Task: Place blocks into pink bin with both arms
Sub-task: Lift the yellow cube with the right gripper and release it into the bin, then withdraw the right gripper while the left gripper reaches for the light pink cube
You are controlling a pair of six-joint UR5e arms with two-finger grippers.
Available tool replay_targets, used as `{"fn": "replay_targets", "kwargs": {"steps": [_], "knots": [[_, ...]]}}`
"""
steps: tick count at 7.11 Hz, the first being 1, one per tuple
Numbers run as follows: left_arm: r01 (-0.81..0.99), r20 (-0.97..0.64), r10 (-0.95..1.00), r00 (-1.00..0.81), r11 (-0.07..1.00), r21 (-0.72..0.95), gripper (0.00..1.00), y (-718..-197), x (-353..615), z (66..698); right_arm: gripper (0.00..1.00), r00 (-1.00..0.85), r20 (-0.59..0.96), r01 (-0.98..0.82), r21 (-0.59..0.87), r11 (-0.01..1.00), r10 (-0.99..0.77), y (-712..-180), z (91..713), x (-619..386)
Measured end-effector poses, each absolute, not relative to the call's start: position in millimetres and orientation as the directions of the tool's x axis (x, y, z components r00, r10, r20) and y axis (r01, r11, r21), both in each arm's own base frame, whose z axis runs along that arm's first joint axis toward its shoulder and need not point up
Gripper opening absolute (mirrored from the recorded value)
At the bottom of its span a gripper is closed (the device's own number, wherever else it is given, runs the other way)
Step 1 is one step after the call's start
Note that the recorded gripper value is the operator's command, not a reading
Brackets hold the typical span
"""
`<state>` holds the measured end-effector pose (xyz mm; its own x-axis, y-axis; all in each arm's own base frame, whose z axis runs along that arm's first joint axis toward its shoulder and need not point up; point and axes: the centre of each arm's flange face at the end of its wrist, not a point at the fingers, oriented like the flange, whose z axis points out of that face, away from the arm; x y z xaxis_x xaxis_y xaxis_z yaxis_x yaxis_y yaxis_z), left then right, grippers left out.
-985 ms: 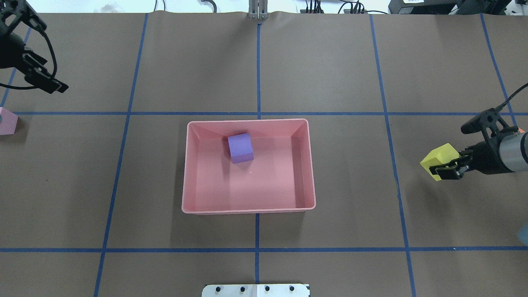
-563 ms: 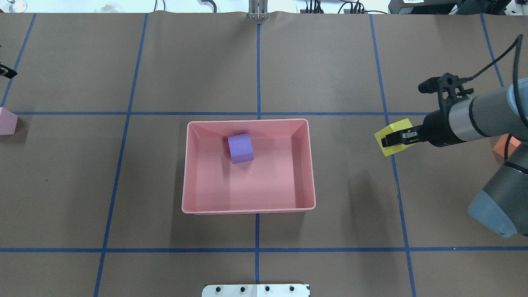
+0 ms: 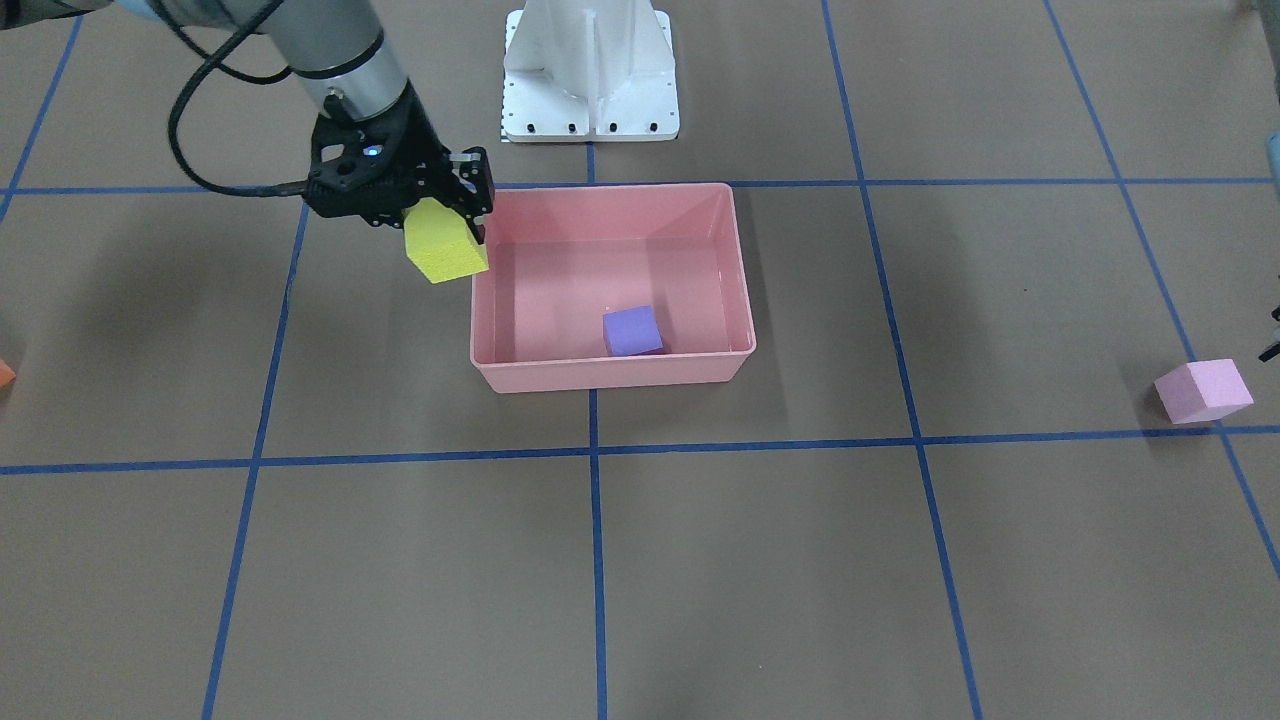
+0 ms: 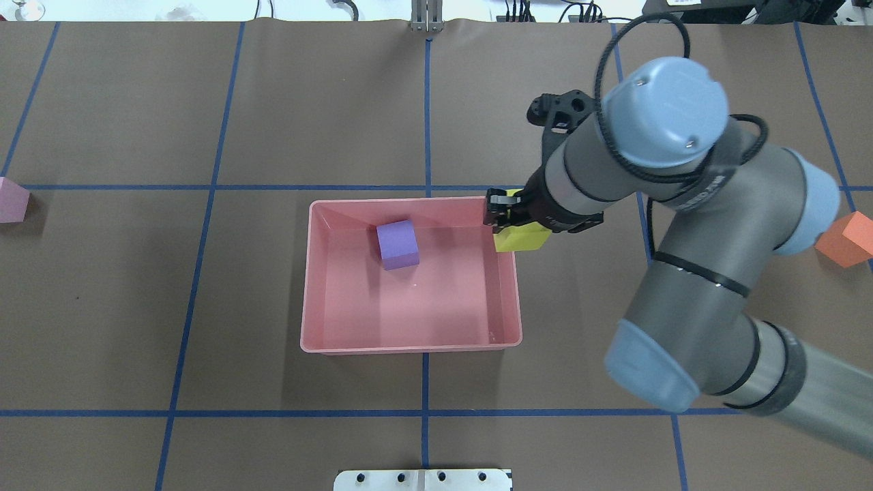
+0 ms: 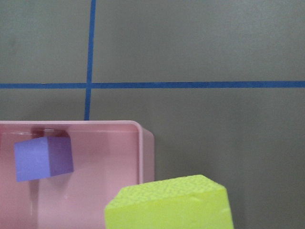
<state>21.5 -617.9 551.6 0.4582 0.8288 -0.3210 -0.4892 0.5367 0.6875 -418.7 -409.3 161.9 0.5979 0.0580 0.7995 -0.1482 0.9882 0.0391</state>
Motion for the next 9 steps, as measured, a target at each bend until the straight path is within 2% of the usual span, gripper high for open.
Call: {"fn": "replay_targets", "kwargs": {"steps": [1, 4, 7, 9], "knots": [[-0.49, -0.316, 0.832, 0.456, 0.531, 0.691, 1.0, -619.2, 17.4, 563.0, 0.98, 0.619, 0.779, -0.198, 0.032, 0.98, 0.1, -397.2, 143.3, -452.4], [-0.488, -0.336, 0.823, 0.459, 0.549, 0.678, 1.0, -615.1, 14.7, 586.8, 0.99, 0.683, 0.718, -0.256, 0.062, 0.965, 0.135, -378.3, 119.4, -490.6], [-0.357, -0.505, 0.65, 0.567, 0.747, 0.56, 1.0, -566.9, 9.1, 656.1, 0.99, 0.713, 0.697, -0.212, 0.122, 0.97, 0.068, -408.7, 104.4, -434.8], [-0.175, -0.628, 0.437, 0.644, 0.883, 0.434, 1.0, -538.0, 5.9, 686.8, 0.99, 0.716, 0.698, -0.163, 0.147, 0.976, 0.015, -449.4, 118.7, -376.4]]}}
